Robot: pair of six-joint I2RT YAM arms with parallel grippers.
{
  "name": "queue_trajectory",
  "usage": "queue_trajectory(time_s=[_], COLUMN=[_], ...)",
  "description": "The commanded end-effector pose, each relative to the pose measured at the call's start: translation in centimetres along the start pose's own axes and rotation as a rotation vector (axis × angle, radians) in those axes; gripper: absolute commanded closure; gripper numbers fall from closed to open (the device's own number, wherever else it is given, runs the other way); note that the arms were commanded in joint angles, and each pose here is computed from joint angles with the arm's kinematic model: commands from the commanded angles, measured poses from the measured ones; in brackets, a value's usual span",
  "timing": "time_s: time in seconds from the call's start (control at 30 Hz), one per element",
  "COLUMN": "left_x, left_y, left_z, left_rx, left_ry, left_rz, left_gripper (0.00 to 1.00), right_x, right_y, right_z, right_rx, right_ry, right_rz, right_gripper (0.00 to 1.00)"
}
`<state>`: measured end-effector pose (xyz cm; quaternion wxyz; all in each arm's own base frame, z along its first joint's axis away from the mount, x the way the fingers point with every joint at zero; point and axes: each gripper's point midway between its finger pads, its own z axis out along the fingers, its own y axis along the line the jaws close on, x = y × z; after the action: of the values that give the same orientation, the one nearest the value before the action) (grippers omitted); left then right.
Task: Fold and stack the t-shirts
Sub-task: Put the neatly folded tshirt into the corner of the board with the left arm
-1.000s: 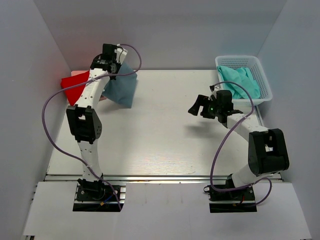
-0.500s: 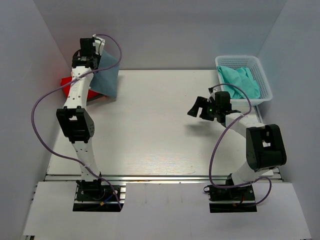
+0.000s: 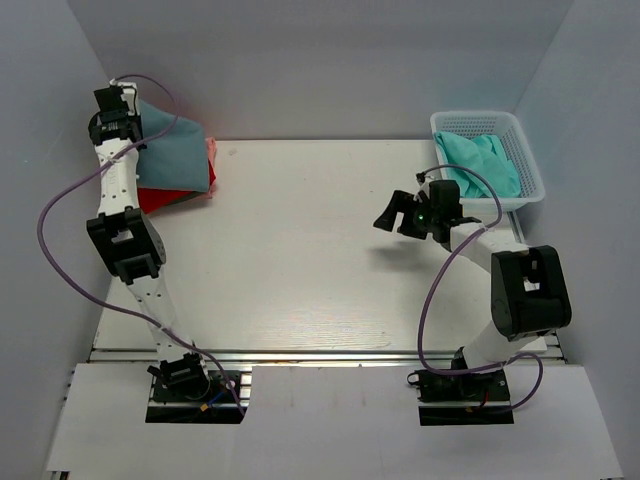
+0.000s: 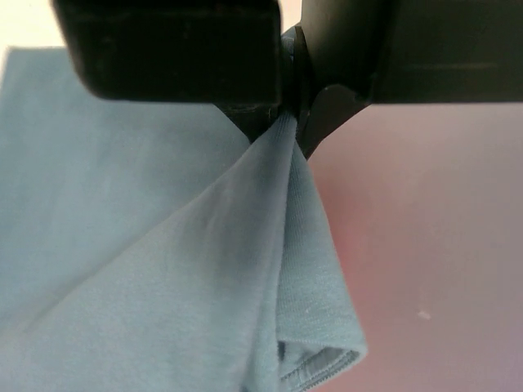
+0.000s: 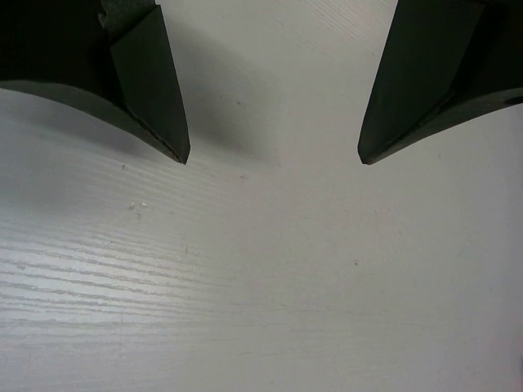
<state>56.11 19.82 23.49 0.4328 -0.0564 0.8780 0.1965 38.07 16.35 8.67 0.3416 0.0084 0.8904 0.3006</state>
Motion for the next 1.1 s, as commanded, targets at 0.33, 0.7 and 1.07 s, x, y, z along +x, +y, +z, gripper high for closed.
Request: queue_trajectory(time_s=[0.33, 0.7, 1.07], left_x=[3.4, -4.0, -8.6], left_y=[-0.4, -2.3, -2.2], left_z=[5.6, 1.7, -1.9], left_rx=[0.036, 0.157, 0.197], left_ry=[0.052, -0.163, -0.293], left_rz=[-0.124, -0.168, -0.229], left_gripper=[0.1, 0.0, 0.0], right_x=[-2.7, -2.2, -2.5], right_y=[1.7, 2.5, 3.0], right_z=[0.4, 0.9, 0.8], right_rx=[-0.052, -0.111, -0.133], right_ry=[-0.035, -0.013, -0.023], right_rz=[-0.041, -0.06, -0.079], right_gripper=[0.12, 0.12, 0.1])
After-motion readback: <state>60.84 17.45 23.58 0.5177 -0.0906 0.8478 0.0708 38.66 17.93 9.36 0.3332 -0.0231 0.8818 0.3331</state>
